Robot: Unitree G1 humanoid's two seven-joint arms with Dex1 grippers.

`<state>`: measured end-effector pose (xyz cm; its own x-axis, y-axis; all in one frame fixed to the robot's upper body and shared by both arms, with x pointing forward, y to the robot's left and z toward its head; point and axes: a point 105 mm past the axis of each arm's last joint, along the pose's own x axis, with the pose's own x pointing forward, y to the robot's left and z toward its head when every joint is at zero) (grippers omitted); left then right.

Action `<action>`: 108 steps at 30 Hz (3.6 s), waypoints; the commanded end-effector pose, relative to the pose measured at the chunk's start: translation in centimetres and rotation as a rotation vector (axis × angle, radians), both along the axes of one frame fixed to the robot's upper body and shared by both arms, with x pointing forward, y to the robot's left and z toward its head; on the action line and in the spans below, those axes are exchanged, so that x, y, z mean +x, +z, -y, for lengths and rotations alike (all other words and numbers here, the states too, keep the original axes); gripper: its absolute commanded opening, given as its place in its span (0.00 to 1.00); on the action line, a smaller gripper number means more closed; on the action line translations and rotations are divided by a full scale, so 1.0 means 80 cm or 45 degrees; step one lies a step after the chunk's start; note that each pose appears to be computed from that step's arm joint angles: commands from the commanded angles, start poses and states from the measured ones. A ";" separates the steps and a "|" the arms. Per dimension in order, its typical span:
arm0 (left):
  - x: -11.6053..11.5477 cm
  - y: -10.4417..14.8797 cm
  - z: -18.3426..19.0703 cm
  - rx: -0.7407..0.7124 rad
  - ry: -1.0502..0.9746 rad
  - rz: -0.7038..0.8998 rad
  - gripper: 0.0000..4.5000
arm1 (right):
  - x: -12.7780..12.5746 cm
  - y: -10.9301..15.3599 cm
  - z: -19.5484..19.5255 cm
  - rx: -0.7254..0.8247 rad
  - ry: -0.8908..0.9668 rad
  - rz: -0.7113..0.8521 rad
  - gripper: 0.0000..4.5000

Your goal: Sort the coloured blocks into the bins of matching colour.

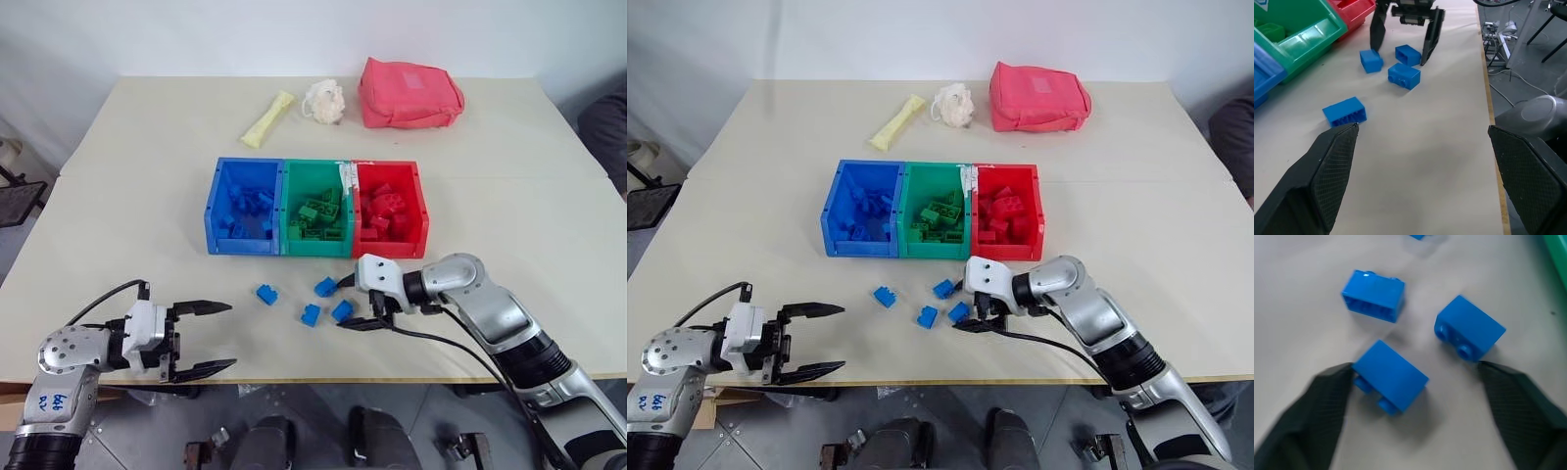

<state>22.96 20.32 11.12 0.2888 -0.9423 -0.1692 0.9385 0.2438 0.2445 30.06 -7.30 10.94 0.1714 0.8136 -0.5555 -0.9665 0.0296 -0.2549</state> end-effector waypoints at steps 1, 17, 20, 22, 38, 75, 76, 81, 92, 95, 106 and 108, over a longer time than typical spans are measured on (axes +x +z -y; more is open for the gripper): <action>0.000 0.014 -0.001 -0.016 0.017 0.056 1.00 | -0.003 0.001 -0.002 0.000 0.022 0.014 0.55; 0.022 0.052 -0.009 -0.217 0.207 0.180 1.00 | -0.003 0.084 -0.028 0.284 0.056 0.091 0.35; 0.025 0.065 -0.006 -0.285 0.267 0.226 1.00 | 0.008 0.109 -0.049 0.365 0.056 0.129 0.35; 0.028 0.074 -0.005 -0.337 0.321 0.264 1.00 | 0.018 0.127 -0.069 0.438 0.054 0.166 0.35; 0.034 0.099 -0.018 -0.559 0.614 0.384 1.00 | 0.086 0.181 -0.182 0.732 -0.097 0.286 0.79; 0.010 0.021 -0.026 0.009 0.174 -0.039 1.00 | -0.014 0.054 0.118 0.012 -0.148 0.025 0.98; 0.013 0.022 -0.026 0.006 0.172 -0.035 1.00 | -0.015 0.054 0.118 0.016 -0.156 0.027 0.98; 0.021 0.025 -0.026 0.000 0.157 -0.024 1.00 | -0.017 0.059 0.106 0.056 -0.159 0.042 0.98; 0.014 0.027 -0.018 -0.028 0.132 -0.012 1.00 | -0.024 0.046 0.015 0.139 0.041 0.006 0.98; 0.010 0.027 -0.014 -0.041 0.144 -0.006 1.00 | -0.021 0.041 -0.015 0.143 0.089 0.018 0.98; -0.006 0.026 -0.009 -0.073 0.216 0.011 1.00 | -0.031 0.010 -0.074 0.077 0.264 -0.011 0.98; -0.008 0.026 -0.008 -0.075 0.221 0.010 1.00 | -0.031 0.003 -0.074 0.045 0.278 -0.018 0.98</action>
